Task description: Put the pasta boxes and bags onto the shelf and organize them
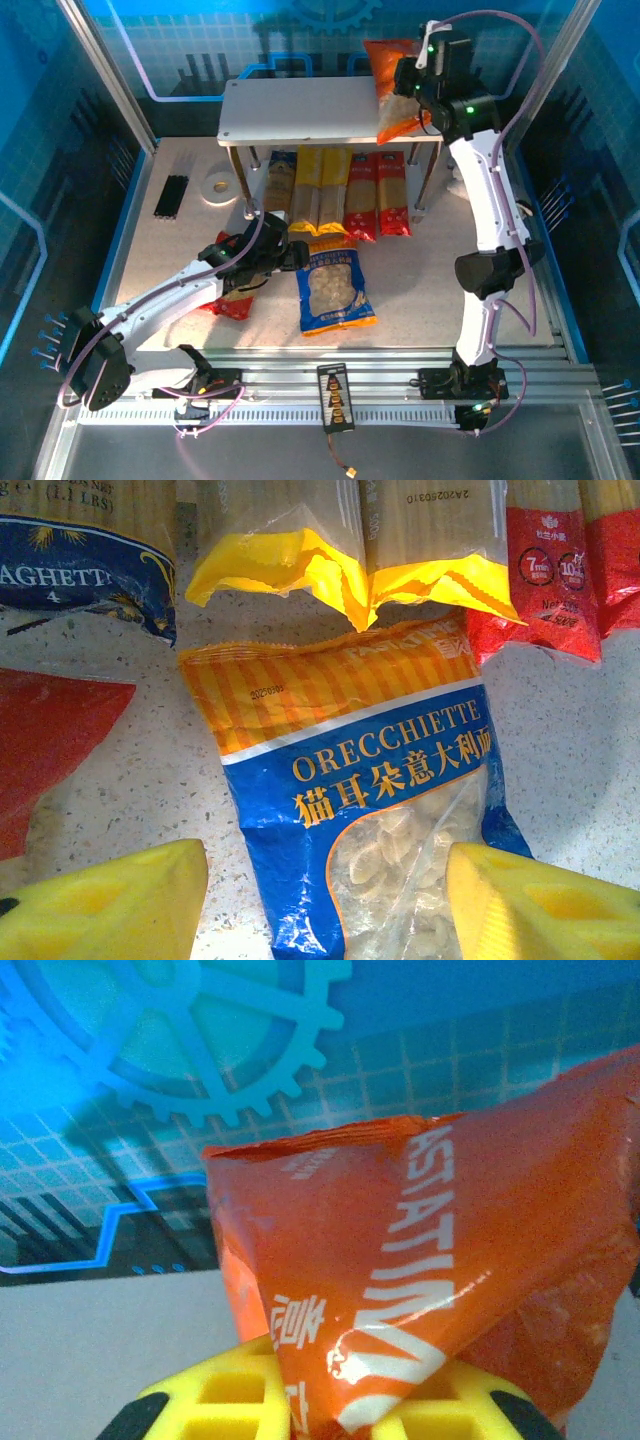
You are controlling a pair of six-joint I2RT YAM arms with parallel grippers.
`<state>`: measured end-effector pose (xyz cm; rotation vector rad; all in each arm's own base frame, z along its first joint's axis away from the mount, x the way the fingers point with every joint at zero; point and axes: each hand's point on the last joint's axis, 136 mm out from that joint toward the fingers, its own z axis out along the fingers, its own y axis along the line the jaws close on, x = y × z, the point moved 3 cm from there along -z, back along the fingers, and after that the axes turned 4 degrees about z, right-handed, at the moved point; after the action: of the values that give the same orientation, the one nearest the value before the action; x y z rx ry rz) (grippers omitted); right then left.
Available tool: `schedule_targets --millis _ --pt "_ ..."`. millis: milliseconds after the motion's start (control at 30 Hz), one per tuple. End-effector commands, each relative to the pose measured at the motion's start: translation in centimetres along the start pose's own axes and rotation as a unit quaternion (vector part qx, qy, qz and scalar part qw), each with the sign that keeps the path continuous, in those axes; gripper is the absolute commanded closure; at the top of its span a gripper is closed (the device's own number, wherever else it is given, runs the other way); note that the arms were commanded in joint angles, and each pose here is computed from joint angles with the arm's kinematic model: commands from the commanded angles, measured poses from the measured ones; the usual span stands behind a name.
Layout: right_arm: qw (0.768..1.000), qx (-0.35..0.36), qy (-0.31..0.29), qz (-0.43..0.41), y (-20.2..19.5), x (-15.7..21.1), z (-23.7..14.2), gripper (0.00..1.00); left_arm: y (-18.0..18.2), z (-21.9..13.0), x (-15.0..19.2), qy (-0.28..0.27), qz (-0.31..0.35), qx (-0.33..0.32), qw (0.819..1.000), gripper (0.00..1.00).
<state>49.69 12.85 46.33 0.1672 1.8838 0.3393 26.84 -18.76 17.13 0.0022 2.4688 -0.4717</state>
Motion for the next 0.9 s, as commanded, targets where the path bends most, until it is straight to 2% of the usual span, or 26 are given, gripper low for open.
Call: schedule_targets --millis 0,100,167,233,333,400,533,633,667,700,767,867 --pt "0.999 0.014 -0.05 -0.001 0.1 -2.0 -2.2 1.0 0.2 -0.4 0.2 -0.004 0.014 -0.004 1.0 0.34" --pt "0.998 0.033 -0.047 -0.002 -0.8 -1.4 -2.4 0.96 0.2 -0.2 0.3 -0.003 0.015 -0.003 1.0 0.34" --pt "0.998 0.038 -0.052 -0.002 -1.1 -1.3 -3.0 0.78 0.3 -0.1 0.5 -0.001 0.014 -0.004 1.0 0.33" --pt "0.998 0.041 -0.055 -0.002 -1.4 -1.3 -3.4 0.74 0.3 -0.1 0.6 0.0 0.013 -0.003 1.0 0.32" --pt "0.998 0.039 -0.056 -0.003 -1.6 -1.5 -4.2 0.58 0.3 -0.1 0.6 0.0 0.012 -0.001 1.0 0.31" --pt "0.998 0.038 -0.059 -0.006 -1.7 -1.6 -4.7 0.42 0.2 -0.2 0.6 -0.001 0.011 0.001 1.0 0.3" --pt "0.998 0.023 -0.059 -0.015 -1.3 -2.3 -5.4 0.26 0.1 -0.1 0.6 0.001 0.008 0.004 1.0 0.3" --pt "0.998 0.022 -0.052 -0.02 -1.2 -2.4 -5.9 0.25 0.1 -0.2 0.7 0.002 0.007 0.006 1.0 0.3" --pt "0.998 0.021 -0.054 -0.019 -1.2 -2.5 -6.3 0.28 0.1 -0.2 0.7 0.001 0.007 0.006 1.0 0.3" --pt "0.998 0.02 -0.058 -0.02 -1.2 -2.6 -6.8 0.33 0.1 -0.3 0.7 0.0 0.006 0.006 1.0 0.3" --pt "0.997 0.034 -0.071 -0.025 -1.8 -2.8 -7.9 0.53 0.2 -0.5 0.7 -0.001 0.006 0.006 1.0 0.3" --pt "0.995 0.068 -0.07 -0.029 -3.4 -2.7 -8.6 0.73 0.2 -0.6 0.7 -0.002 0.008 0.005 1.0 0.3"
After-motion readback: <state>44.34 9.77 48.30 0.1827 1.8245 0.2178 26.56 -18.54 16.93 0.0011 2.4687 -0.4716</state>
